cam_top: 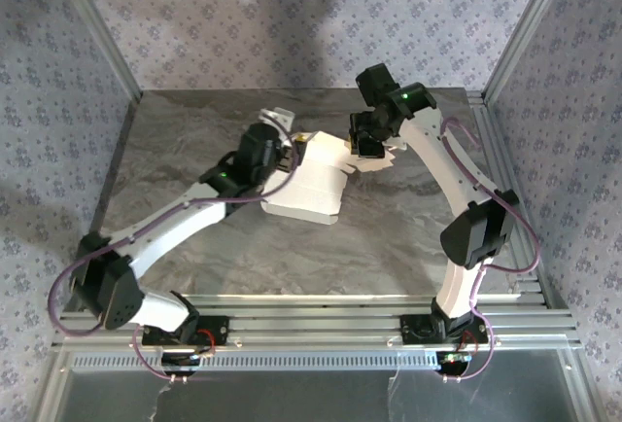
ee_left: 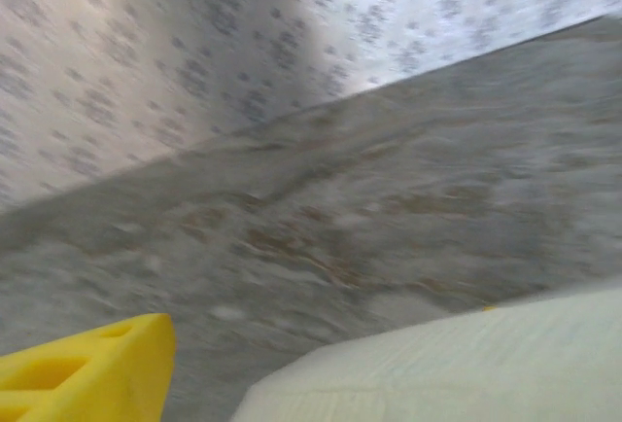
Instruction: Fold the paper box
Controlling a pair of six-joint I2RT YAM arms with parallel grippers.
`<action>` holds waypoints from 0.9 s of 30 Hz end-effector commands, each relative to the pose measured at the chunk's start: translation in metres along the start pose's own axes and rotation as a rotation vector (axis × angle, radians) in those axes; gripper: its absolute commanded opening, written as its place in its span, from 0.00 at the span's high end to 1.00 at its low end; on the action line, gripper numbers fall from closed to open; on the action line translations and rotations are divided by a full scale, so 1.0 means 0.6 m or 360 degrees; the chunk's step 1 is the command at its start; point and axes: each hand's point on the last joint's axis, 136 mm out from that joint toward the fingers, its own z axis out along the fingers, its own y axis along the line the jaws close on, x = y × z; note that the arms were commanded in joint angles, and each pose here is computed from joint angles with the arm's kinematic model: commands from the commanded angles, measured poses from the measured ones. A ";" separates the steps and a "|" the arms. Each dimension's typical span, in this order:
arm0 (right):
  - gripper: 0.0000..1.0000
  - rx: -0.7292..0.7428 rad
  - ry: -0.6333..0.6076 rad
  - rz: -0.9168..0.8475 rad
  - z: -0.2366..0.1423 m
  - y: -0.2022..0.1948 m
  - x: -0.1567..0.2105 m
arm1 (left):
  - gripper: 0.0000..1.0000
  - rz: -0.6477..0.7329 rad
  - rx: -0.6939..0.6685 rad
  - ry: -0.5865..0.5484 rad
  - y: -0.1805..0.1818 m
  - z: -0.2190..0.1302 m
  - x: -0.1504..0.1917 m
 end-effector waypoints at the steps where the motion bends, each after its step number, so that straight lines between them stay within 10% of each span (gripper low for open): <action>1: 1.00 0.0053 -0.0119 0.0010 -0.009 -0.019 -0.037 | 0.21 -0.0550 0.0396 0.0065 -0.007 -0.068 -0.053; 27: 1.00 0.0138 -0.0116 -0.0114 0.008 -0.018 -0.059 | 0.42 0.0258 0.0791 0.0075 -0.066 -0.063 0.027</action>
